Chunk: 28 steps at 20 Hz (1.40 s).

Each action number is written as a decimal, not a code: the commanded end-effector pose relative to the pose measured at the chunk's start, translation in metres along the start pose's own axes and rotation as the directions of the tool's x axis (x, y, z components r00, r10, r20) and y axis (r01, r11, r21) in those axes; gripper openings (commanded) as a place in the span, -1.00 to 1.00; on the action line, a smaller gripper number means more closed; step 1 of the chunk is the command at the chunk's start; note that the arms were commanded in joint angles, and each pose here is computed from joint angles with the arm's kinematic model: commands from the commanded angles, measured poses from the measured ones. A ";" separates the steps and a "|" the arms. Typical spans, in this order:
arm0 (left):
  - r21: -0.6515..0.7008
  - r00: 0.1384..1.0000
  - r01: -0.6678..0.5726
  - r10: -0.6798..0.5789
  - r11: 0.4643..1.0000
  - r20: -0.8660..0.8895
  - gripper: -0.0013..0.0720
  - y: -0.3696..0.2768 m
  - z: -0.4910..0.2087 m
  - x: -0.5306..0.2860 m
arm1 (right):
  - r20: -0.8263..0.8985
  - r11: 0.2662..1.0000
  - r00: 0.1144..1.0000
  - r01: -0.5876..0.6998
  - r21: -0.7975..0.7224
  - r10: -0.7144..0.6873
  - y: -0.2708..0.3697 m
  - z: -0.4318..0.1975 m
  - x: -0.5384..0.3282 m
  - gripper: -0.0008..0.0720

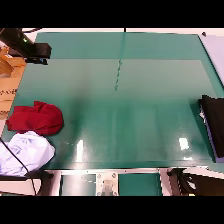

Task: Fold the shirts.

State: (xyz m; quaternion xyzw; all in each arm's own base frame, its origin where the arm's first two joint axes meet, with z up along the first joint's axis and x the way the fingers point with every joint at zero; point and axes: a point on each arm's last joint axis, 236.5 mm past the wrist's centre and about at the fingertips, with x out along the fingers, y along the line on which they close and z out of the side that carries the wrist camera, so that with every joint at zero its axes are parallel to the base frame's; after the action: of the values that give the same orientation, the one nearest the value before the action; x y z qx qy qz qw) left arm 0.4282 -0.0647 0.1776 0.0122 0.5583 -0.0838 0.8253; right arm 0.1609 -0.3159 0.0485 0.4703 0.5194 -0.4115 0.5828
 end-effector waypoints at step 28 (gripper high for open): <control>-0.074 0.950 0.122 -0.137 0.990 -0.280 -0.90 -0.046 -0.204 0.091 | -0.291 0.207 0.943 -0.321 -0.924 0.164 0.202 -0.382 0.066 -0.92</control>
State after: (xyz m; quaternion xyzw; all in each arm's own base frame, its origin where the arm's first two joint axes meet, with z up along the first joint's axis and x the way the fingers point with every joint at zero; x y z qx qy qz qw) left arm 0.2647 -0.0976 0.0216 -0.0333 0.6775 -0.1194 0.7250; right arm 0.2824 0.0989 0.0015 0.1178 0.6173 0.1165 0.7691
